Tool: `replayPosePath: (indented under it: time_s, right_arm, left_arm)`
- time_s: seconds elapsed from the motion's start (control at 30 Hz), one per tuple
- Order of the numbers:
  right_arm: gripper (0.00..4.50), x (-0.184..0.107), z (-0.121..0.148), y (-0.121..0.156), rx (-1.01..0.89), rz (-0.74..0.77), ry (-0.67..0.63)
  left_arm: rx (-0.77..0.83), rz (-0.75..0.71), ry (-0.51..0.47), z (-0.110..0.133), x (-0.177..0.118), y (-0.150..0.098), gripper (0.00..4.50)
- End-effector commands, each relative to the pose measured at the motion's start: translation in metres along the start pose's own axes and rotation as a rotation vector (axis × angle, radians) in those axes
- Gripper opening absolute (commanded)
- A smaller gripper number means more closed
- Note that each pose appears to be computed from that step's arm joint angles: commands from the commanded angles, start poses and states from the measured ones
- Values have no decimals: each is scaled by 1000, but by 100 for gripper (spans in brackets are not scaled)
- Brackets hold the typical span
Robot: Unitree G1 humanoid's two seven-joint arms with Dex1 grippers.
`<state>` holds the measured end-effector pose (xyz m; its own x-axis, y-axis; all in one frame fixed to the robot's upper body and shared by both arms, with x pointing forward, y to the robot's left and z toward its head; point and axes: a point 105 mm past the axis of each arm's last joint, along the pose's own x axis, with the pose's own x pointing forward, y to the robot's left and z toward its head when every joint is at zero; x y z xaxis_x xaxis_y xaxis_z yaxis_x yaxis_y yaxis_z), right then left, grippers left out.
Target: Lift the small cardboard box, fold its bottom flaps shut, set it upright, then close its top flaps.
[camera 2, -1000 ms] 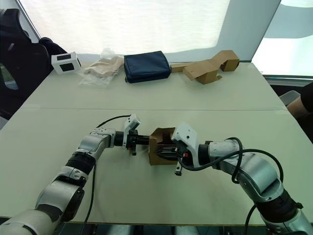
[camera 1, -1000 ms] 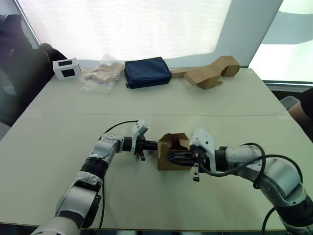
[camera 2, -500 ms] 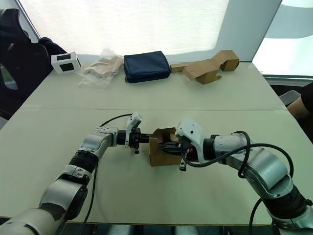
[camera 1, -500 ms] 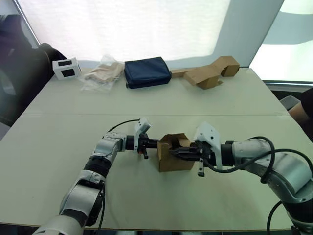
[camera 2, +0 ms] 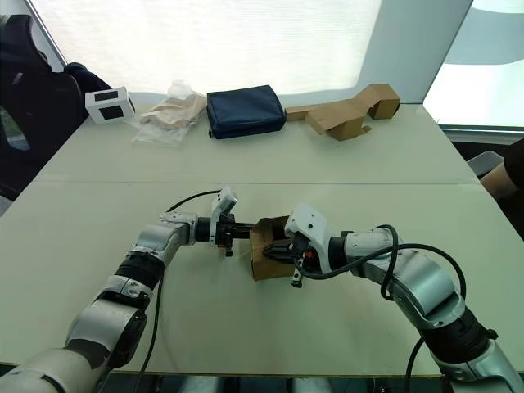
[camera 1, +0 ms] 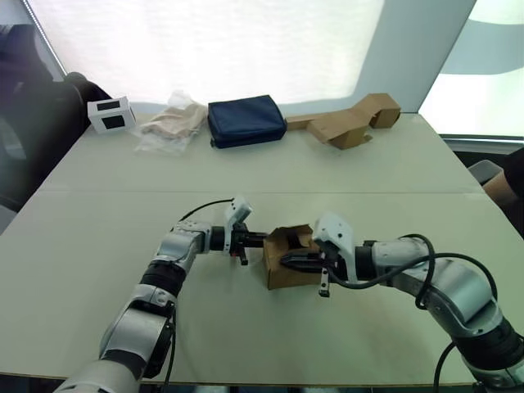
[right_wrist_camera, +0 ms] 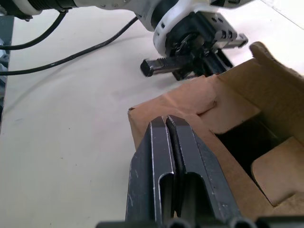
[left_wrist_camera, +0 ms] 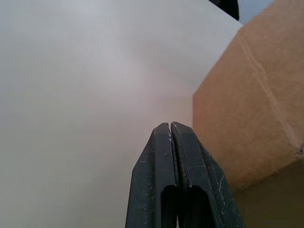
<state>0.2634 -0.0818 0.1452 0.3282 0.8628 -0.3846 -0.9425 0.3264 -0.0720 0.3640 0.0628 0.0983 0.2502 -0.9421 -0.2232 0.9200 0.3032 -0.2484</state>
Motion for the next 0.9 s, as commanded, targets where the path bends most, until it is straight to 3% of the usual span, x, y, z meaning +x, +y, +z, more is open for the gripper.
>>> replayPosePath:
  time_s: [0.03,0.2,0.37,0.9]
  right_arm:
    - [0,-1,4,0,-18,1,-21]
    - [0,-4,4,-2,-13,-4,-28]
    - [0,-5,3,-6,-11,-13,-31]
    - [0,-6,11,-7,-30,-19,-57]
  left_arm:
    - [66,59,-70,27,-30,4,2]
    - [107,-79,-13,32,-58,-44,2]
    - [112,-176,35,30,-61,-85,2]
    - [105,-209,60,10,-28,-93,2]
